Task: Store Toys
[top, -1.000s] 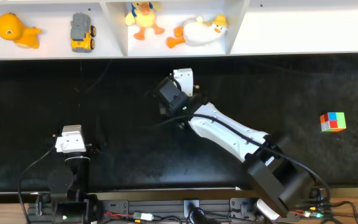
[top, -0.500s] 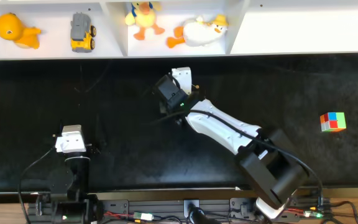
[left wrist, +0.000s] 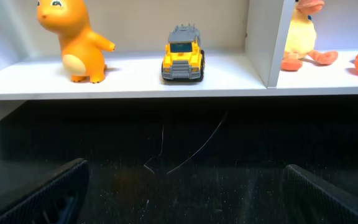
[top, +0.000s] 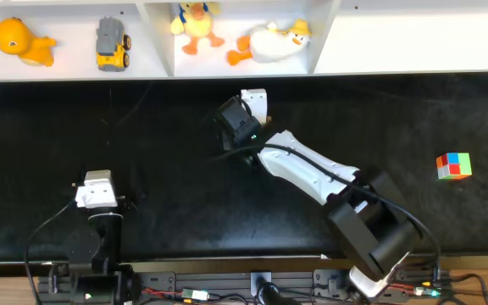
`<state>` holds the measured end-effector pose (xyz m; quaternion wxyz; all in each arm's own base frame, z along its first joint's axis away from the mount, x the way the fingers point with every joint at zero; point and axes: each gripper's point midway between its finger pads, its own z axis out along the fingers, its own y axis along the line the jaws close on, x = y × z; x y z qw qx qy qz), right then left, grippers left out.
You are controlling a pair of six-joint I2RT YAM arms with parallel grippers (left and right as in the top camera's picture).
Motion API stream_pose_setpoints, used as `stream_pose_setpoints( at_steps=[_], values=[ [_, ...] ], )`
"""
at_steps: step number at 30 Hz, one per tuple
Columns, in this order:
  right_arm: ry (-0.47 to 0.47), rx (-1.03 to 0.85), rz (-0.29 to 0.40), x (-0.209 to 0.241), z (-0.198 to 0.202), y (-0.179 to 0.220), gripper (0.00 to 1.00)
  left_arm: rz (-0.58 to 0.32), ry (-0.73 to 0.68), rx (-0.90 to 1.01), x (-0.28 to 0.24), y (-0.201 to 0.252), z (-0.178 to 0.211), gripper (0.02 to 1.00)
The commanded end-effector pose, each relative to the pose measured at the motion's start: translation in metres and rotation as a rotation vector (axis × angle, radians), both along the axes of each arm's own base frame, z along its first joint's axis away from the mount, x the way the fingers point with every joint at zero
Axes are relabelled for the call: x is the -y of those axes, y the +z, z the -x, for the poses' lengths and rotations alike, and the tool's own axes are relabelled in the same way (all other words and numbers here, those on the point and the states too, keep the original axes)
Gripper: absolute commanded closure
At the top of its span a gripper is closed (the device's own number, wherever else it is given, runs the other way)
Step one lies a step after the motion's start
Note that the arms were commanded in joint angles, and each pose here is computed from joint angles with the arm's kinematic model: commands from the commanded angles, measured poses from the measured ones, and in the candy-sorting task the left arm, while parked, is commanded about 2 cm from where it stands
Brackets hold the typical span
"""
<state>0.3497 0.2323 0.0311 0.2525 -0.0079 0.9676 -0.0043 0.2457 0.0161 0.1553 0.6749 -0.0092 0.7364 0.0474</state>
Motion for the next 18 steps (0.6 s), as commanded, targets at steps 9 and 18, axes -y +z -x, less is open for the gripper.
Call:
stream_pose_setpoints(
  at_steps=[9,18],
  values=[
    [0.012,-0.018,-0.027,-0.01,-0.0032,-0.0033,0.251,-0.011,-0.008,0.007,0.0015,0.0013,0.0004,0.02],
    [0.029,-0.019,-0.028,-0.0117,-0.0032,-0.0033,0.507,-0.011,-0.008,0.007,0.0015,0.0013,0.0004,0.02]
  ],
)
